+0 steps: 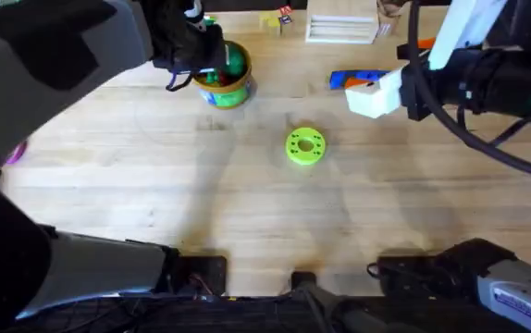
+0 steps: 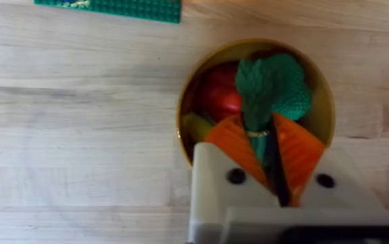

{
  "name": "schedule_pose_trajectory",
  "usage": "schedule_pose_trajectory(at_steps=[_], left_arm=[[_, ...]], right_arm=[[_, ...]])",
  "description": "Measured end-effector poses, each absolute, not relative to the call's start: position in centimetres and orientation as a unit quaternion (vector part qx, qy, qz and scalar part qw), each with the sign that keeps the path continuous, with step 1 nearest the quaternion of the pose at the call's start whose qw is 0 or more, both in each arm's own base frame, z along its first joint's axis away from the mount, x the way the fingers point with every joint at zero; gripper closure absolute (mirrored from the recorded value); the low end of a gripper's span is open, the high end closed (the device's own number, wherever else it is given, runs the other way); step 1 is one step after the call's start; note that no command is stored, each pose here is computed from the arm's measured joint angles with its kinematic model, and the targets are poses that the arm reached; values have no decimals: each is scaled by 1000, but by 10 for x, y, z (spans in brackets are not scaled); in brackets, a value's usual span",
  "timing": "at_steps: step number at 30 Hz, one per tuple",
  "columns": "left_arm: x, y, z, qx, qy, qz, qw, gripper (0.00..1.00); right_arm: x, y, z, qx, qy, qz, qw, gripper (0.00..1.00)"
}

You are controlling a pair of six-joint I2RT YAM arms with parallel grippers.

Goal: Pick up the gripper from the table and insert it into the empty holder that is missing its gripper. Then pick up a screw, insert it into the mounting hole, and use the screwdriver to tighten it. Finally, clean up the table by picking up the vegetable and placing it into the bucket.

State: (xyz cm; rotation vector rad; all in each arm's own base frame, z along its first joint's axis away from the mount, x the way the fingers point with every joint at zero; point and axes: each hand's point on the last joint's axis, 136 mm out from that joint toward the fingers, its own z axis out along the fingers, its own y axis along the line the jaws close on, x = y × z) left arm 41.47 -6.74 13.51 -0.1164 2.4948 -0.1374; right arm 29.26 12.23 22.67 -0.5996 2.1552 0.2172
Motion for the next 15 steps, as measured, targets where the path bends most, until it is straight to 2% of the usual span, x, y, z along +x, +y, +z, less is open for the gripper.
schedule_pose_trajectory(at_steps=[1,6,7,11,15], left_arm=[[415,-67,136,-46,946,-52,316,907],[415,-66,139,-51,944,-52,321,137],[415,-66,140,-49,944,-52,321,44],[406,-70,151,17,945,-32,326,6],[380,-90,186,133,932,-13,337,7]], right_arm=[[293,122,227,-241,865,87,432,9],[293,122,227,-225,869,95,431,10],[293,122,227,-218,871,99,430,10],[282,126,219,-205,885,125,400,10],[257,124,216,-202,907,139,343,10]])
